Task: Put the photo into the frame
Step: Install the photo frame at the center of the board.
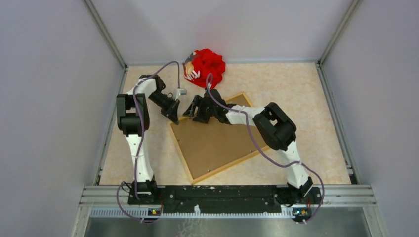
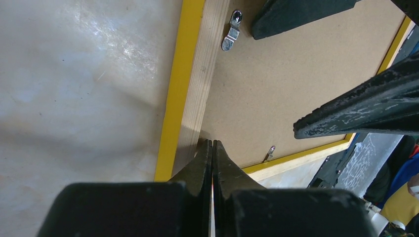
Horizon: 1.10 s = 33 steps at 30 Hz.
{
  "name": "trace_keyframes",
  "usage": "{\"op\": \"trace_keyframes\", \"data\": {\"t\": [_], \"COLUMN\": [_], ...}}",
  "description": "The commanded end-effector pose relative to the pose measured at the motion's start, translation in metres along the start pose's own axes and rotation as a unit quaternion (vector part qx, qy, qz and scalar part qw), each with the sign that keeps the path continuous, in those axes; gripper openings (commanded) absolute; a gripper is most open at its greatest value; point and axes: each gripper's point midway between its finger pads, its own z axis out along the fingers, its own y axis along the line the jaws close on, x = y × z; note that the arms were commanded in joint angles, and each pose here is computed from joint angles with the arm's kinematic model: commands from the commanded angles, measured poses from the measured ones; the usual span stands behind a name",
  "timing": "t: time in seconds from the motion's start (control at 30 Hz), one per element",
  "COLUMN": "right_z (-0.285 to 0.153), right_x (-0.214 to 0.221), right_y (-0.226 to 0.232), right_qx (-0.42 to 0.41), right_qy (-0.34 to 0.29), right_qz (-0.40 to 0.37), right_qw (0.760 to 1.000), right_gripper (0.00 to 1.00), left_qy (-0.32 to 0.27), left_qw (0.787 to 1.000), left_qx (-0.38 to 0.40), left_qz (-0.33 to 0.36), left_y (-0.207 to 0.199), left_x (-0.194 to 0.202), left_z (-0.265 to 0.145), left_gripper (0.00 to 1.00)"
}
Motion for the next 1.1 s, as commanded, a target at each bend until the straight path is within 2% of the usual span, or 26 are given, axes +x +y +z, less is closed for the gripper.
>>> {"op": "trace_keyframes", "data": {"t": [0.0,0.23,0.83,1.07], "right_z": [0.005,0.007,0.011,0.014], "right_x": [-0.015,-0.017,-0.019,-0.021], "right_y": [0.003,0.005,0.004,-0.001], "right_qx": [-0.004,-0.008,-0.017,-0.017], "right_qy": [-0.014,-0.014,-0.013,-0.012], "right_qz": [-0.01,-0.011,-0.003,0.004], "right_qw": [1.0,1.0,1.0,1.0], "right_gripper": [0.68,0.68,0.67,0.67], "left_qy": [-0.037,-0.05,-0.021,-0.037], "left_qw": [0.999,0.998,0.999,0.999], "left_qx": [-0.005,-0.001,-0.016,0.02], "left_qz": [0.035,0.036,0.02,0.031], "left_y": [-0.011,-0.009,0.009,-0.01], "left_x": [-0.019,-0.036,-0.01,-0.018], "left_z": [-0.018,-0.024,-0.001,-0.008], "left_gripper": [0.01,0.0,0.0,0.0]}}
